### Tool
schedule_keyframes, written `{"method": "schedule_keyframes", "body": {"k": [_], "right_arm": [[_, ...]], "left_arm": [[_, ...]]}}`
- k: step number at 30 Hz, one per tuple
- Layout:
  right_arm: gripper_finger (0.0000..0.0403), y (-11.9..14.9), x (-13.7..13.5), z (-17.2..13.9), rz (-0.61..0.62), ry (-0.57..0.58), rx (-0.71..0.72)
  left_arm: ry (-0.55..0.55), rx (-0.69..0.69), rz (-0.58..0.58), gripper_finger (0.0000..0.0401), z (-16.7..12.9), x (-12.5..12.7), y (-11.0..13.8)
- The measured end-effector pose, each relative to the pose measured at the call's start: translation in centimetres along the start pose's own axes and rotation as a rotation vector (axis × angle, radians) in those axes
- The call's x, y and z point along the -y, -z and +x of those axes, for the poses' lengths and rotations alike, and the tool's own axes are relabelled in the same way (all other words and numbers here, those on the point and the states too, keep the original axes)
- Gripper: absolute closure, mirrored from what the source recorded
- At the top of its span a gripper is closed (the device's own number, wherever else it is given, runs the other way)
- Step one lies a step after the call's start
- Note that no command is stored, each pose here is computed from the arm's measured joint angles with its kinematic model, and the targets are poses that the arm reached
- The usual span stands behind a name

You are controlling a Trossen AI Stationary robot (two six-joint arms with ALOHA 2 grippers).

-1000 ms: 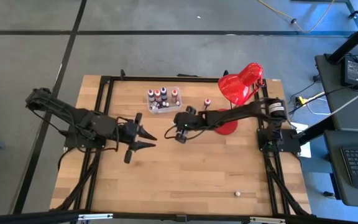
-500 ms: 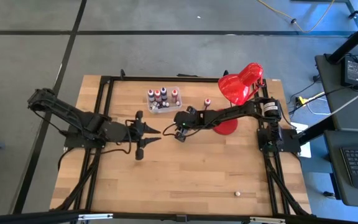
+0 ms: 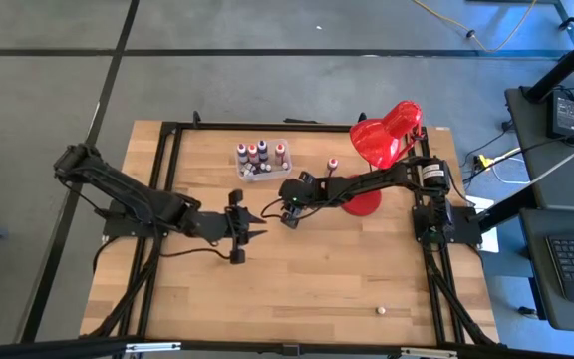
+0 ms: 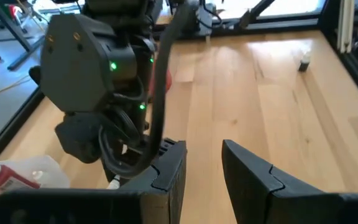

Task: Pick & Place food coloring
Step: Put the small red food coloring bottle into the transparent bin

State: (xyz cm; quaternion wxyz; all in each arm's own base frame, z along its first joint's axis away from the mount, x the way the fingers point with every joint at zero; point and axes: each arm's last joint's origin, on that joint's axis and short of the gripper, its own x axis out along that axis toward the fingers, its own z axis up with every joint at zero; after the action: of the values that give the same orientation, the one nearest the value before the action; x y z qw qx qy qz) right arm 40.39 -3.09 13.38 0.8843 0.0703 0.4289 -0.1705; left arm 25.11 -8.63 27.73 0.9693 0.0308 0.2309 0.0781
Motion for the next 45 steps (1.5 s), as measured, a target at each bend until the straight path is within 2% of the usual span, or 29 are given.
{"method": "schedule_keyframes", "body": {"k": [9, 15, 20, 26, 34, 39, 45], "right_arm": [[0.0265, 0.0, 0.0, -0.2, 0.017, 0.002, -0.009], [0.0263, -1.1, -1.4, -4.5, -0.005, -0.033, 0.029], [0.0263, -0.4, -3.2, -7.7, -0.069, -0.06, -0.021], [0.0263, 2.6, -5.4, -9.9, -0.025, -0.11, -0.012], [0.0263, 7.2, -6.1, -14.7, 0.107, -0.113, 0.163], [0.0263, 8.9, -5.9, -16.6, 0.189, -0.102, 0.217], [0.0263, 9.9, -5.8, -17.0, 0.263, -0.111, 0.208]], "left_arm": [[-0.011, -0.047, 0.026, 0.0301, 1.3, 0.6, 0.8], [-0.066, -0.068, 0.041, 0.0295, 1.8, 0.2, 1.1], [-0.068, -0.09, 0.006, 0.0274, 2.5, -1.2, 1.0], [-0.015, -0.12, -0.048, 0.0223, 3.5, -3.3, 0.9], [0.03, -0.121, 0.009, 0.0143, 6.4, -6.2, 1.1], [-0.032, -0.15, -0.002, 0.0128, 9.7, -8.3, 2.5], [0.023, -0.233, 0.001, 0.0127, 12.3, -9.9, 4.7]]}}
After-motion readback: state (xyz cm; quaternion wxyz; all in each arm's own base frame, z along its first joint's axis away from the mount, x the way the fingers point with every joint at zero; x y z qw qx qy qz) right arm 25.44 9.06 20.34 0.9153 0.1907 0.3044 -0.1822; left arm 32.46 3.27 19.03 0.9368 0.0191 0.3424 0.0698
